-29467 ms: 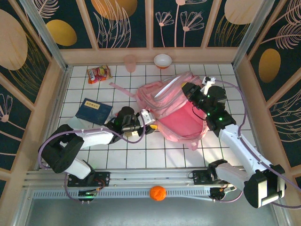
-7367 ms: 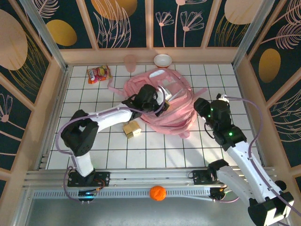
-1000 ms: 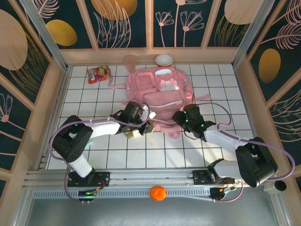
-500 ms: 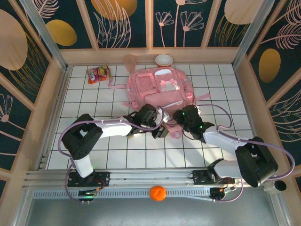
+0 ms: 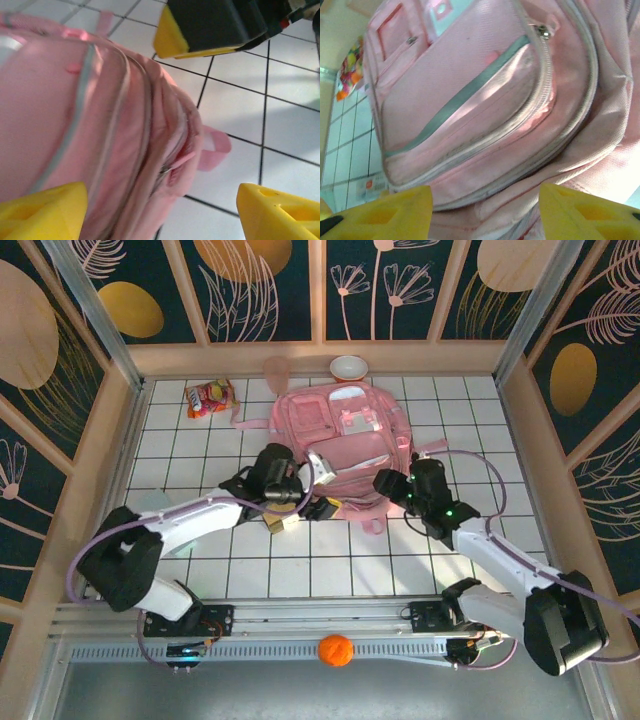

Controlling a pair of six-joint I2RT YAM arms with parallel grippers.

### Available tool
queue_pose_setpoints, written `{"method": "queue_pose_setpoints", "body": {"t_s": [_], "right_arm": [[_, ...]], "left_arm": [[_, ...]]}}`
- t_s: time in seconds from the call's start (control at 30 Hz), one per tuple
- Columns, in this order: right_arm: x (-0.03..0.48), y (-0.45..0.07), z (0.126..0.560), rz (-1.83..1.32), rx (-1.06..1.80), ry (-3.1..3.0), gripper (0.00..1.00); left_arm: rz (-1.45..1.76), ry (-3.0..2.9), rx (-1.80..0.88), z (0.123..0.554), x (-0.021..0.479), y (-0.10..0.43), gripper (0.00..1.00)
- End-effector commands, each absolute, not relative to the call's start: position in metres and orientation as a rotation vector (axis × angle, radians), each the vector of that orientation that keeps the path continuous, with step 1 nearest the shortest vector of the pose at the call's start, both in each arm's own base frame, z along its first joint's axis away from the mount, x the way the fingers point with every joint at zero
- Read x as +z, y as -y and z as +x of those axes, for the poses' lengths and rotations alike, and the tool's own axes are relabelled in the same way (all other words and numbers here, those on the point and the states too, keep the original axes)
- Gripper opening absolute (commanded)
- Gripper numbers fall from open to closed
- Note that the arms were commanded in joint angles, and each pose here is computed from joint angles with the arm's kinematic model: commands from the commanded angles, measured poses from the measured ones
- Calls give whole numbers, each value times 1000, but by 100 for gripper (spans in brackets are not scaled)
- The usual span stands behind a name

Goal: Pack books, pencil case, and school supplies into a backpack

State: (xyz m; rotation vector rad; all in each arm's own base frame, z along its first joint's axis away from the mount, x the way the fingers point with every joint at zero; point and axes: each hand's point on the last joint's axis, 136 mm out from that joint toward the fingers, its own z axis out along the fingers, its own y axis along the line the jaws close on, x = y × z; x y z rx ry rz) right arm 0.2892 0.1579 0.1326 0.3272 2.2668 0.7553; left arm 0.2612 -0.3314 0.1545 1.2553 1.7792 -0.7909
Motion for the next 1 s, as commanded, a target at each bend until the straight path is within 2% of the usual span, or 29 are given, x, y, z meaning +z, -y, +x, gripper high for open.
{"method": "queue_pose_setpoints", "body": {"t_s": [0.0,0.13,0.33,0.4,0.5,0.6,0.8,0.97], "right_arm": [[145,-161,278,146,741,-2280,59],[153,-161,269,101,764,-2247,60],[164,-166,257,34,834,-2184,59],[163,-166,251,4,835,-2185,57],[161,-171,242,-56,835,-2199,55],[156,-180,232,-120,838,-2236,53],[131,-198,218,-208,800,-2396,51],[119,-214,227,-255,717,-2451,51]], "left_arm": [[1554,-1610,-566,253,129,316,79],[1706,-1556,-392,269,108,312,80],[1685,-1539,-306,301,98,327,81],[1670,-1554,-309,308,94,331,76],[1652,-1576,-366,307,94,336,60],[1688,-1664,-479,291,71,335,52],[1664,-1719,-549,283,65,334,53],[1554,-1771,-594,291,71,334,54]]}}
